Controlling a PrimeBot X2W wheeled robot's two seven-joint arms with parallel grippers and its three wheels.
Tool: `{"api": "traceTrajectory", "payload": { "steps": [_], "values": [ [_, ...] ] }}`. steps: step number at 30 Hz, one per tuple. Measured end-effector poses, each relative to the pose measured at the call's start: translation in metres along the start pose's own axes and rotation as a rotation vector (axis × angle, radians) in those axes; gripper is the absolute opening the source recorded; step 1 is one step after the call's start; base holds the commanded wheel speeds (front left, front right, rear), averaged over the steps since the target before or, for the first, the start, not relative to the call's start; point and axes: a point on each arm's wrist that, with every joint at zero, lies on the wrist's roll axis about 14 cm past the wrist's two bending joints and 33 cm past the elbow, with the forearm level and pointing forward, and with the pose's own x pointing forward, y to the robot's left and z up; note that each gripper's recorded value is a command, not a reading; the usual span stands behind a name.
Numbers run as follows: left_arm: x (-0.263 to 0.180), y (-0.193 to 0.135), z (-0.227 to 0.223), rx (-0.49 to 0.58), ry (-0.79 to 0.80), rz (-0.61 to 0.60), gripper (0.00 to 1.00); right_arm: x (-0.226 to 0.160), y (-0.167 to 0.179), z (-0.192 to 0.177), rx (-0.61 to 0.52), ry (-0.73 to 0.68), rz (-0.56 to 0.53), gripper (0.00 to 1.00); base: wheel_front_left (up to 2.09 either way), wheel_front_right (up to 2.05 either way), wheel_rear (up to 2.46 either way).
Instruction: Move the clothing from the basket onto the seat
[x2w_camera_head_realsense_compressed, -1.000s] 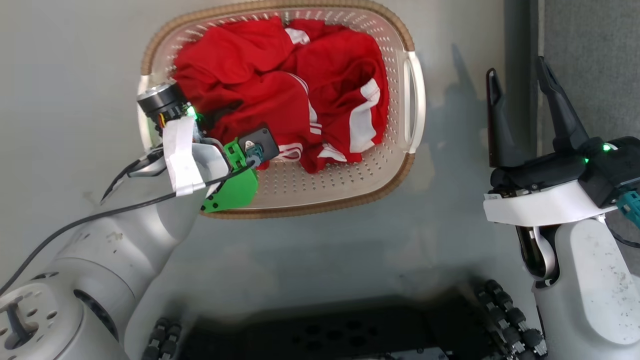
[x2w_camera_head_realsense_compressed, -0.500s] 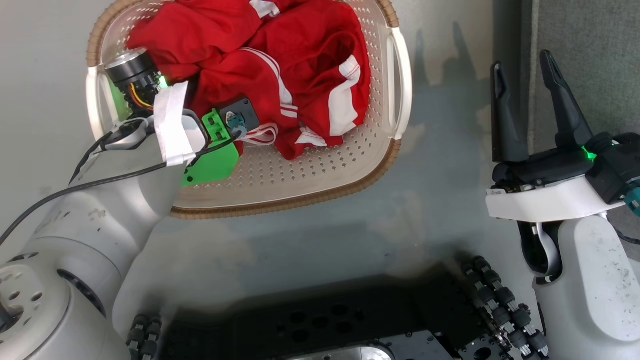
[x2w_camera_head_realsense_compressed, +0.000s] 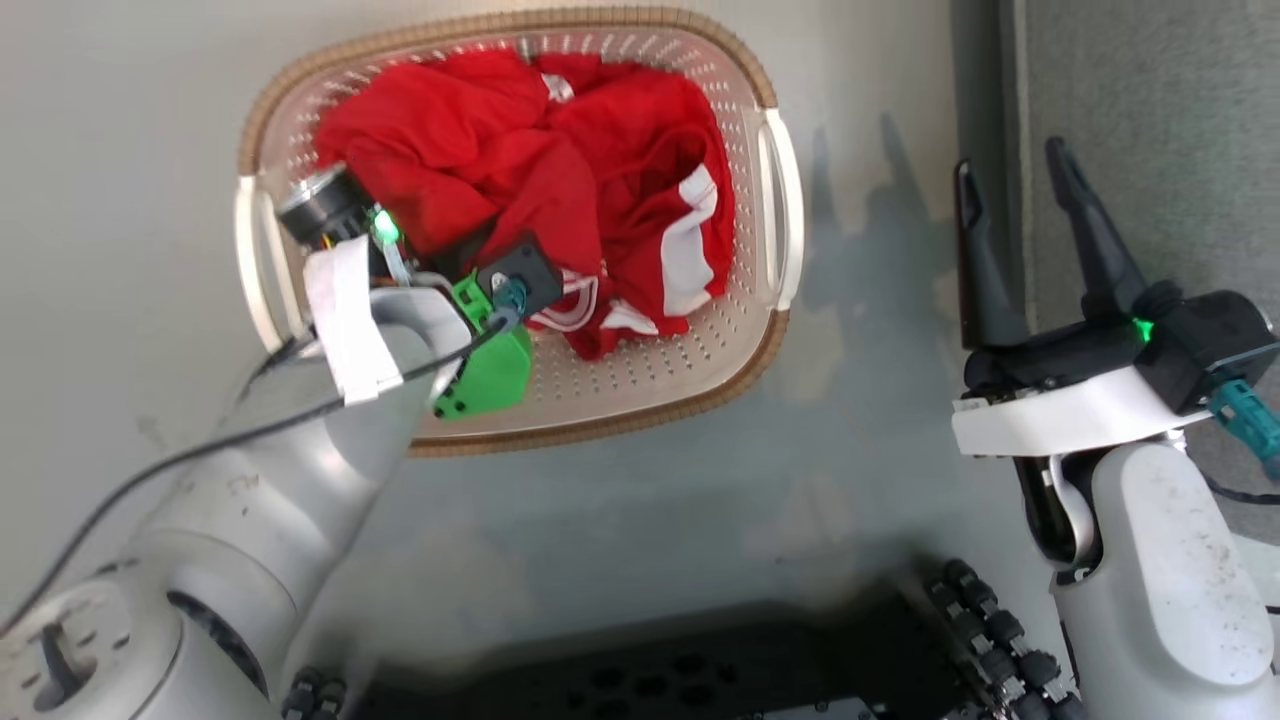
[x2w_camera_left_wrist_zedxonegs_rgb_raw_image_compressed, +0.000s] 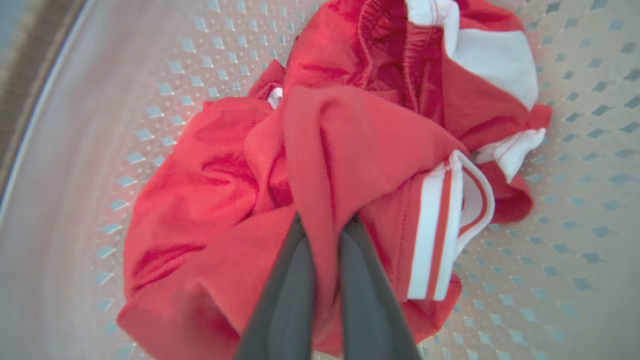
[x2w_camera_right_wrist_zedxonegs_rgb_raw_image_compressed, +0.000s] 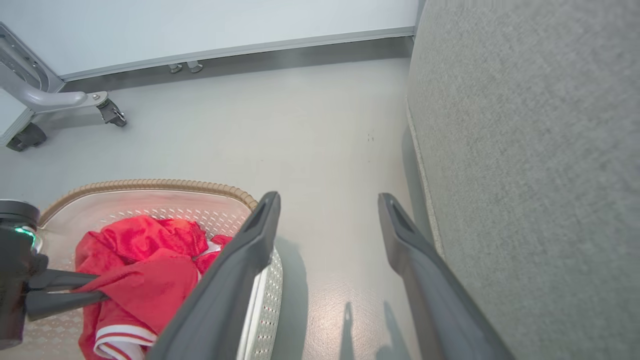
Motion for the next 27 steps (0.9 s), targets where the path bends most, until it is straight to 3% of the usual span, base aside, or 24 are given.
{"api": "traceTrajectory", "payload": {
  "steps": [14, 22, 27],
  "values": [
    [-0.105, 0.013, 0.095, -0.348, -0.334, 0.3, 0.0, -0.055, 0.037, 0.056, -0.01, -0.059, 0.072, 1.0, 0.0, 0.0, 0.0],
    [-0.19, 0.02, 0.151, -0.43, -0.567, 0.457, 0.0, -0.101, 0.062, 0.084, -0.006, -0.11, 0.126, 1.0, 0.0, 0.0, 0.0],
    [-0.236, 0.016, 0.179, -0.421, -0.689, 0.526, 0.0, -0.125, 0.078, 0.102, -0.004, -0.158, 0.161, 1.0, 0.0, 0.0, 0.0]
  ]
}}
